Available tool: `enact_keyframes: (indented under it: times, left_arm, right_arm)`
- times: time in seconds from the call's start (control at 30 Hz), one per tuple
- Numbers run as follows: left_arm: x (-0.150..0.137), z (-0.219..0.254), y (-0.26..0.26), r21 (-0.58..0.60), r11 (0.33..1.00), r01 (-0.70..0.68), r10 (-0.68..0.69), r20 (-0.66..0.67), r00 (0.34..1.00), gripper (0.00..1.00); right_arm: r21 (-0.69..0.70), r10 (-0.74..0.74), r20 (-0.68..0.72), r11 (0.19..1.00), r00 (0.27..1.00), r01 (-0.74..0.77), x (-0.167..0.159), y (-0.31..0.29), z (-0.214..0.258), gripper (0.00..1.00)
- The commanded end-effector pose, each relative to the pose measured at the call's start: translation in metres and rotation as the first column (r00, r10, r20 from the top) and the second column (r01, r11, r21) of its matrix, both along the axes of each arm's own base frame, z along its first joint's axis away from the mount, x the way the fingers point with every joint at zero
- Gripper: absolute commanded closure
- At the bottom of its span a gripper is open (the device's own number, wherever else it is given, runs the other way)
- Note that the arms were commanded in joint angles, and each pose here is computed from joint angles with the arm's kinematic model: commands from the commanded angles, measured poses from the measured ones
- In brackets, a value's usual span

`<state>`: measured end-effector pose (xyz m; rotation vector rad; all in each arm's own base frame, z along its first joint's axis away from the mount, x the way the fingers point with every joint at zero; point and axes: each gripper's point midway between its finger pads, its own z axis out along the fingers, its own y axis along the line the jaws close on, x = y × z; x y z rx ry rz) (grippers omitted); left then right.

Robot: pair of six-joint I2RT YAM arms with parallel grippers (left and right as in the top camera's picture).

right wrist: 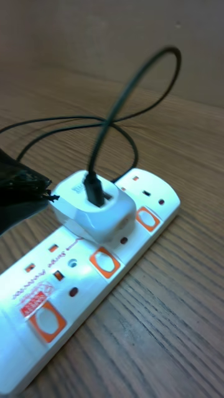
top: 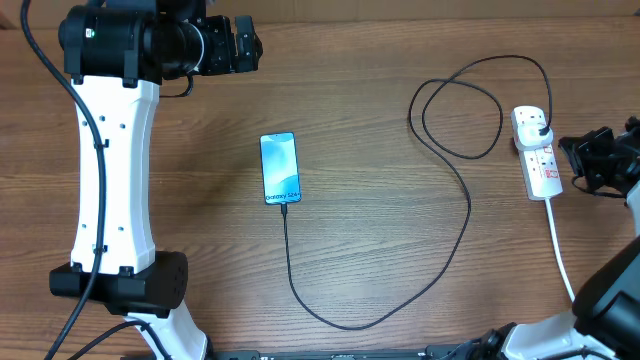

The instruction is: Plug charger to phone and switch on socket

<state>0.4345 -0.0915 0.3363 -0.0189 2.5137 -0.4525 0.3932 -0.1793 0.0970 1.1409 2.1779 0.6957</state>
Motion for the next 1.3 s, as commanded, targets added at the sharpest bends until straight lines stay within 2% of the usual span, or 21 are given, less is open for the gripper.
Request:
enact_keyframes:
  times: [0.0, 0.47, 0.87, 1.27]
  left_arm:
    - [-0.002, 0.008, 0.0, 0.006, 1.0, 0.005, -0.005, 0.024, 1.0, 0.0]
    - [-0.002, 0.008, 0.0, 0.006, 1.0, 0.005, -0.005, 0.024, 1.0, 0.0]
    - [-0.002, 0.008, 0.0, 0.006, 1.0, 0.005, -0.005, 0.023, 1.0, 0.01]
    - [-0.002, 0.008, 0.0, 0.006, 1.0, 0.005, -0.005, 0.024, 1.0, 0.0]
  right_arm:
    - [0.058, -0.031, 0.017, 0.998, 0.999, 0.03, 0.01, -0.005, -0.002, 0.96]
    - [0.126, -0.155, -0.015, 0.98, 0.988, 0.155, 0.007, -0.035, -0.028, 0.96]
    - [0.216, -0.151, -0.015, 0.965, 0.988, 0.151, 0.018, -0.033, -0.062, 0.96]
    - [0.229, -0.128, 0.022, 0.966, 0.991, 0.12, 0.027, -0.028, -0.06, 0.96]
